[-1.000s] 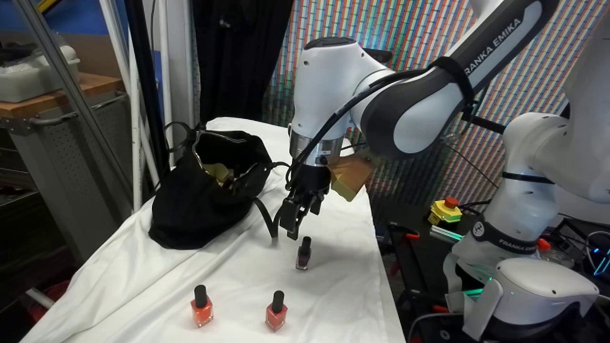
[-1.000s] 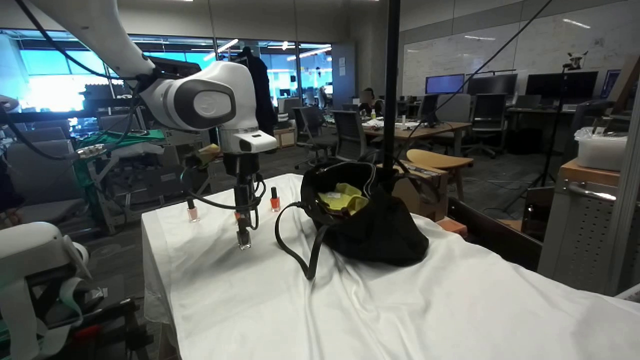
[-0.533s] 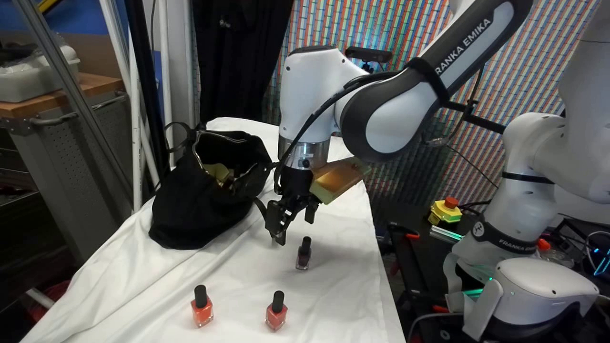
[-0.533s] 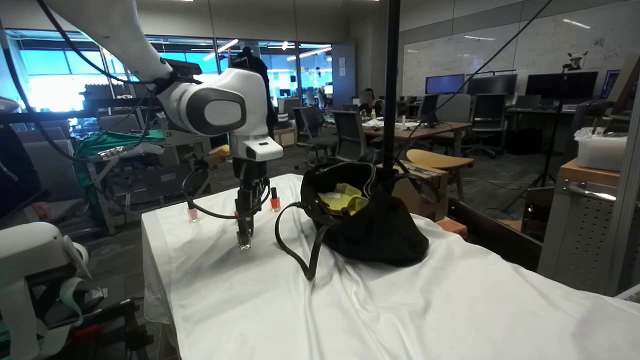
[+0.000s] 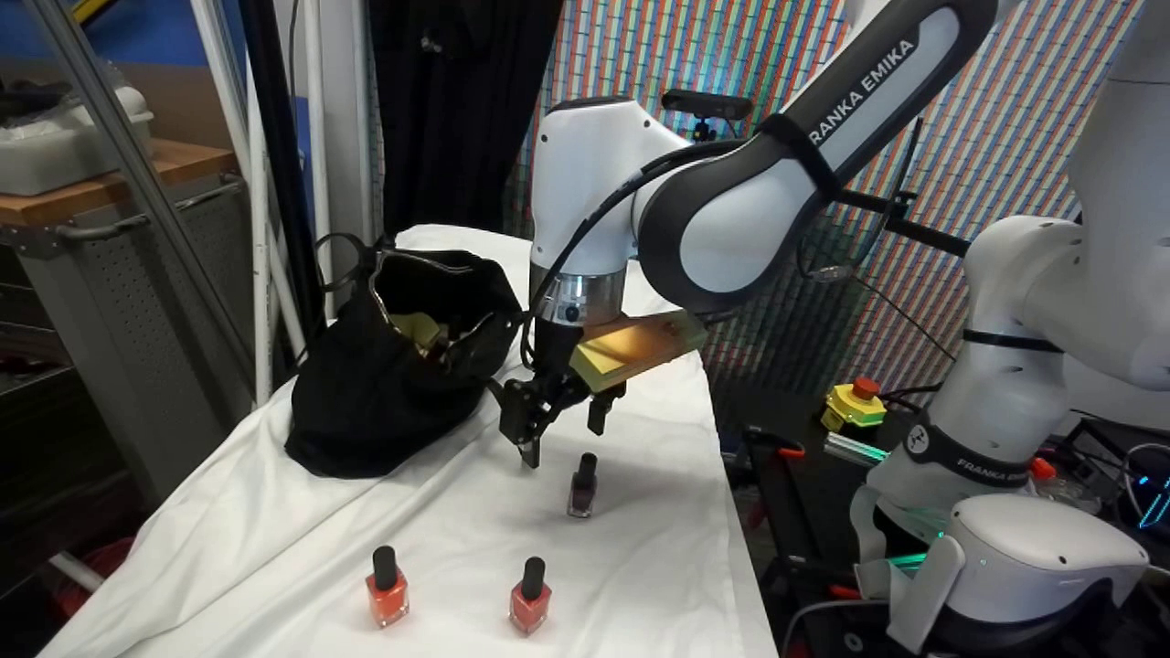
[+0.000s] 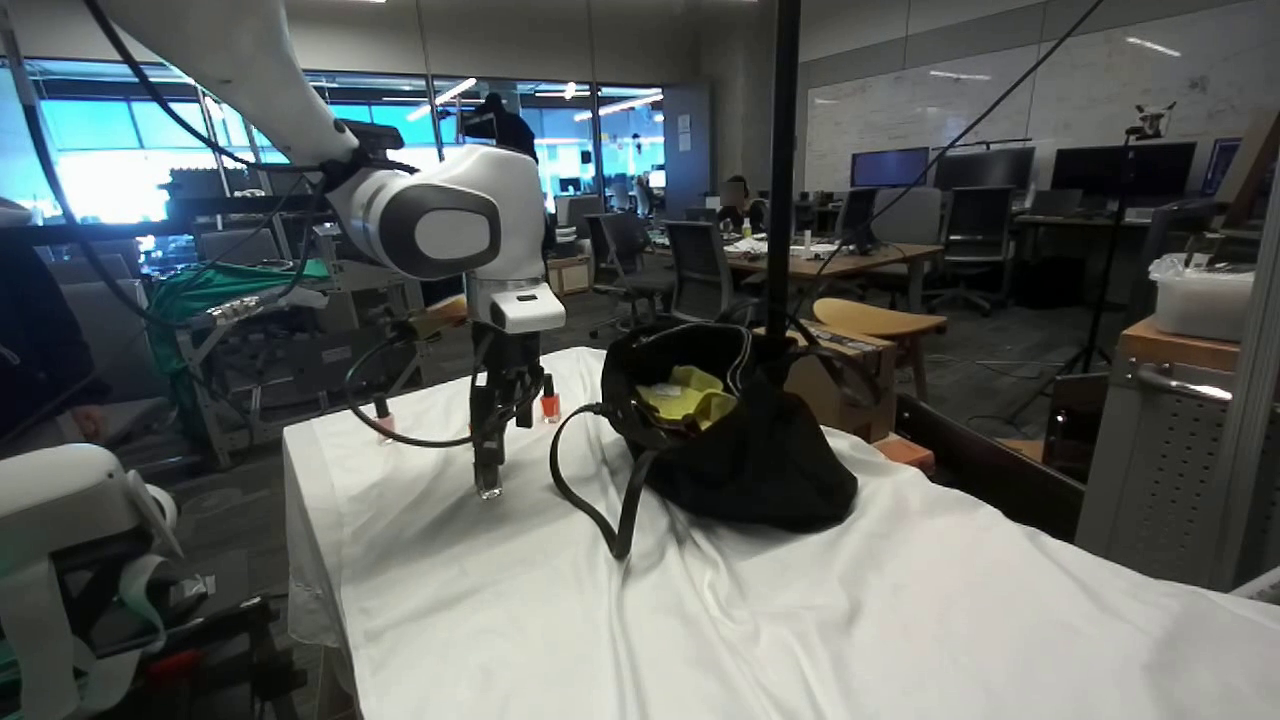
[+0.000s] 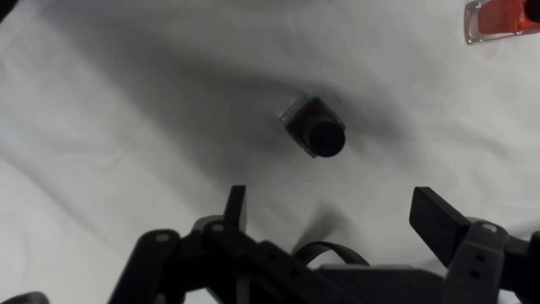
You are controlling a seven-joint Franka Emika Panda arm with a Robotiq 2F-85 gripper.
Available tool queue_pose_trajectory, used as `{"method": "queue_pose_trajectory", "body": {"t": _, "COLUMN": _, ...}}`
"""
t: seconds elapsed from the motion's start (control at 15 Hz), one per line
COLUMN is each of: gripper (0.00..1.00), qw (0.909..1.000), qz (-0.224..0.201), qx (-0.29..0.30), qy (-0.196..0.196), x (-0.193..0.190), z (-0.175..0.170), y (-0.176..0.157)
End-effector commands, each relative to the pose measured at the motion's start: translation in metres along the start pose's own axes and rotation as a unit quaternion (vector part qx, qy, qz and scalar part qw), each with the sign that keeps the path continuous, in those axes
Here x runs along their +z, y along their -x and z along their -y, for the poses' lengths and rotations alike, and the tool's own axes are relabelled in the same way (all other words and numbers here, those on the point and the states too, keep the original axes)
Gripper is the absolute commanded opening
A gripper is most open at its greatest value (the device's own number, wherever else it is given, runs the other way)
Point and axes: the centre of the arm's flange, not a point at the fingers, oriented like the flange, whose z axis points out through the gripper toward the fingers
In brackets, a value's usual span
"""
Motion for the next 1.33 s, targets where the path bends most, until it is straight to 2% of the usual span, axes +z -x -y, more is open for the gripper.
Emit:
{"method": "queue_pose_trajectory", "body": {"t": 0.0, "gripper": 1.0, "qw": 0.9991, "qz": 0.006, "qx": 0.041, "qy": -0.01, "x": 0.002, "z": 0.006, "y": 0.0}}
{"method": "queue_pose_trajectory", "body": {"t": 0.8, "gripper": 1.0, "qw": 0.9886, "qz": 0.032, "qx": 0.145, "qy": -0.025, "x": 0.019, "z": -0.008, "y": 0.008}}
{"method": "queue_pose_trajectory", "body": {"t": 1.27, "gripper": 1.0, "qw": 0.9857, "qz": 0.037, "qx": 0.162, "qy": -0.024, "x": 0.027, "z": -0.018, "y": 0.017}}
